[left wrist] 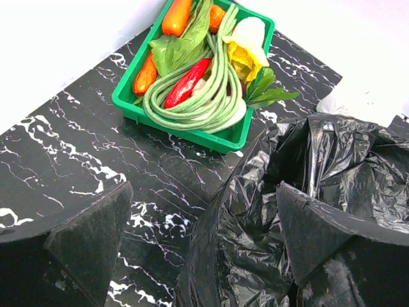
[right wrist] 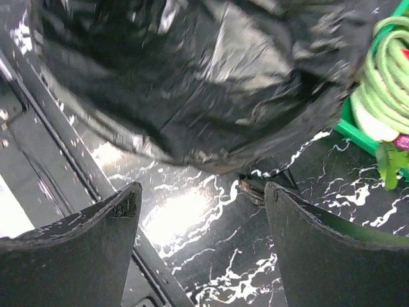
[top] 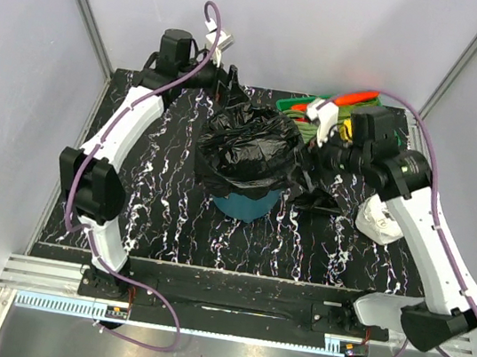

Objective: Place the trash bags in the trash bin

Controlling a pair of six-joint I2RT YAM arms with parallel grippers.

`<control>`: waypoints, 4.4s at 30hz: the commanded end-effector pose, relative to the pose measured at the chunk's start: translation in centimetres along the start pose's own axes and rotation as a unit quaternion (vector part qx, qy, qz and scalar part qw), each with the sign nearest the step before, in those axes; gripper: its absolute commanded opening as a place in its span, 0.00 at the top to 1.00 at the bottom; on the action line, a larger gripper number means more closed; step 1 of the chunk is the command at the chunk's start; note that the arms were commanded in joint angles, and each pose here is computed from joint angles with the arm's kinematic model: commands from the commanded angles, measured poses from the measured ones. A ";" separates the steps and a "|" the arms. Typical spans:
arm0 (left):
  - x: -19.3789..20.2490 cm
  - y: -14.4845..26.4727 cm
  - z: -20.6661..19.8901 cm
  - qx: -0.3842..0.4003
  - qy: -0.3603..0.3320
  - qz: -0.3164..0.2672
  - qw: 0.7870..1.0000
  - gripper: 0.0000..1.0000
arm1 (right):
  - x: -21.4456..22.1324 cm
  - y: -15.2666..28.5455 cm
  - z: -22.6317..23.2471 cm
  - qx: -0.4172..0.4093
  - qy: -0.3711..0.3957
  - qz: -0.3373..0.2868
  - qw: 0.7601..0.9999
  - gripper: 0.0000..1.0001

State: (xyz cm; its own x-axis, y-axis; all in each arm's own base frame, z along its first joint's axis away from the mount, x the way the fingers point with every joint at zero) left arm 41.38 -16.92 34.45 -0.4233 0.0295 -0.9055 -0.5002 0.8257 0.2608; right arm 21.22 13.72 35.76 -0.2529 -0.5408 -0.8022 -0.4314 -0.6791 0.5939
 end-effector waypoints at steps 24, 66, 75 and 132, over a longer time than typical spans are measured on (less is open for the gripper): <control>-0.8 8.5 -1.9 -0.049 -0.063 -0.065 0.995 0.01 | -3.2 -8.3 -7.9 0.158 -0.151 0.077 0.973 0.65; 4.2 13.4 -0.5 0.046 -0.174 0.061 0.982 0.01 | -8.2 -15.8 -11.7 -0.101 0.270 0.024 0.957 0.91; 4.1 13.3 -0.3 0.059 -0.181 0.054 0.980 0.01 | -8.9 -13.1 -10.5 -0.108 0.300 0.025 0.947 0.93; -0.7 11.2 8.8 0.077 -0.046 -0.123 0.988 0.01 | -14.3 -6.6 -8.3 0.057 0.066 -0.104 0.991 0.00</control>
State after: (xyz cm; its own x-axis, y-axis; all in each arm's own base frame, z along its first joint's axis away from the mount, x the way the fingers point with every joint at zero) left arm 40.77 -1.99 32.93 -0.2255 0.0129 -0.9742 -0.5374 0.8324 0.1354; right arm 39.20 24.45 38.99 -0.0064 -0.6017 -0.7987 -0.5553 -0.6621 0.5032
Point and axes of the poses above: each gripper's point midway between its finger pads, its own y axis back along the fingers, its own z axis along the line the jaws close on, x = y × z, the point moved 9 cm from there along y, back along the fingers, and after that the axes turned 7 degrees about y, right-handed, at the moved point
